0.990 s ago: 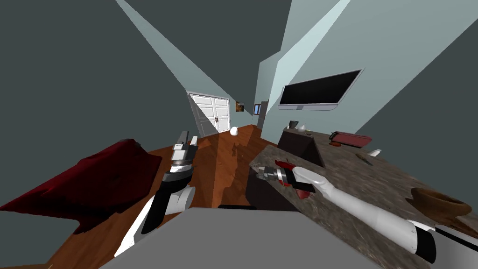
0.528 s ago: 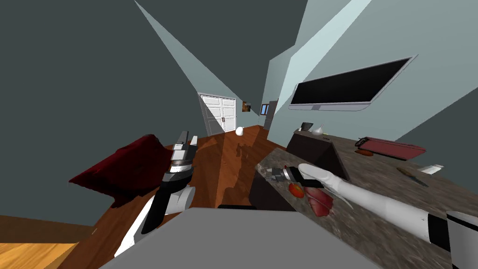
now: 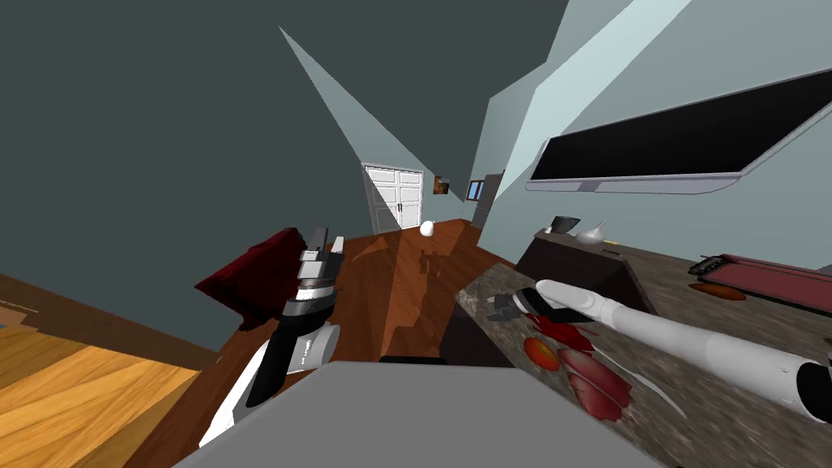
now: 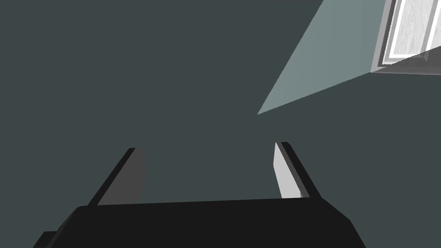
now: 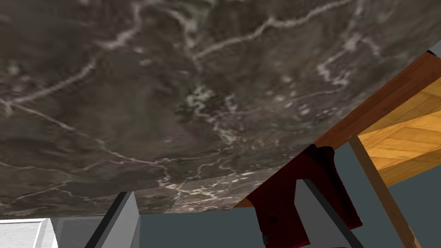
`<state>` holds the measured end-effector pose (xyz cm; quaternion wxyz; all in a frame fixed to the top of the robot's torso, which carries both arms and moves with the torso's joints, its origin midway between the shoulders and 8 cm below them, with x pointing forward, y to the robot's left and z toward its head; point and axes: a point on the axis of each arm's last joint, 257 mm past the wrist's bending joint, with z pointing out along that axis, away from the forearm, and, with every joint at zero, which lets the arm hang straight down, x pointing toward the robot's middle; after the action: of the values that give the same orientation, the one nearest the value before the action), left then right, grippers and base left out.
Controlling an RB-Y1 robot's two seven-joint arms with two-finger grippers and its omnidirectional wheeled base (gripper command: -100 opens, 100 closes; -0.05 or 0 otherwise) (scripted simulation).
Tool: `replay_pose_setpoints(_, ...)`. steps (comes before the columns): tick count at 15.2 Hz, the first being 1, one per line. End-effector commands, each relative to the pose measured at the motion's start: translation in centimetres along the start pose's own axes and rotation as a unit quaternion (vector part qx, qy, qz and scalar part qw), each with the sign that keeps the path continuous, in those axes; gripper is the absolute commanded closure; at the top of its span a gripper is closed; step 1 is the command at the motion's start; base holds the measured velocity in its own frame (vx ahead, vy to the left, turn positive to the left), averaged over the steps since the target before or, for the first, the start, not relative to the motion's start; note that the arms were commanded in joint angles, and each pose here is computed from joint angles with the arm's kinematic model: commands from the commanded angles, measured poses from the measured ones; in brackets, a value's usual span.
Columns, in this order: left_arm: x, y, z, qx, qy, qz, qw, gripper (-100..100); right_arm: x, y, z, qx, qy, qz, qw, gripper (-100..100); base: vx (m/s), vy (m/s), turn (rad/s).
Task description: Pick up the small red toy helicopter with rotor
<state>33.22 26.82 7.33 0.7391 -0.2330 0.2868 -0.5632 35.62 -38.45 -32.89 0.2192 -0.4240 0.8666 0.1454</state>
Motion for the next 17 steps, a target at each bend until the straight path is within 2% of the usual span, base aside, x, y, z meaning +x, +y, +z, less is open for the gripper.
replay_pose_setpoints(1,0.0,0.0,0.0,0.000,0.000,0.000,1.0000,0,2.1,-1.3,-1.5,0.014,0.031,0.001,0.9994,-100,0.003,0.019,0.213)
replay_pose_setpoints(2,0.0,0.0,0.0,0.000,0.000,0.000,1.0000,0,4.3,-2.7,-3.1,0.030,0.066,0.003,0.9974,-100,0.000,0.021,0.229)
replay_pose_setpoints(4,0.0,0.0,0.0,0.000,0.000,0.000,1.0000,0,4.4,-2.8,-3.3,0.031,0.067,0.003,0.9973,-100,-0.001,0.014,0.097)
replay_pose_setpoints(6,0.0,0.0,0.0,0.000,0.000,0.000,1.0000,0,8.6,-5.1,-7.0,0.060,0.130,0.013,0.9897,-100,-0.013,0.020,0.215)
replay_pose_setpoints(7,0.0,0.0,0.0,0.000,0.000,0.000,1.0000,0,8.8,-5.3,-7.2,0.062,0.133,0.012,0.9891,-100,-0.023,0.021,0.228)
replay_pose_setpoints(8,0.0,0.0,0.0,0.000,0.000,0.000,1.0000,0,10.8,-6.2,-9.1,0.074,0.163,0.018,0.9837,-100,-0.024,0.024,0.157)
replay_pose_setpoints(9,0.0,0.0,0.0,0.000,0.000,0.000,1.0000,0,10.8,-6.2,-9.1,0.074,0.163,0.018,0.9837,-100,-0.026,0.020,0.096)
replay_pose_setpoints(10,0.0,0.0,0.0,0.000,0.000,0.000,1.0000,0,12.7,-6.8,-11.0,0.085,0.190,0.025,0.9777,-100,-0.038,0.020,0.112)
replay_pose_setpoints(12,0.0,0.0,0.0,0.000,0.000,0.000,1.0000,0,12.7,-6.8,-11.0,0.085,0.190,0.025,0.9777,-100,-0.034,0.011,0.075)
replay_pose_setpoints(14,0.0,0.0,0.0,0.000,0.000,0.000,1.0000,0,16.0,-7.6,-14.3,0.102,0.237,0.040,0.9653,-100,-0.045,0.019,0.131)
replay_pose_setpoints(15,0.0,0.0,0.0,0.000,0.000,0.000,1.0000,0,16.0,-7.6,-14.3,0.102,0.237,0.040,0.9653,-100,-0.057,0.013,0.110)
replay_pose_setpoints(17,0.0,0.0,0.0,0.000,0.000,0.000,1.0000,0,18.5,-7.9,-16.9,0.112,0.272,0.053,0.9543,-100,-0.070,0.015,0.089)
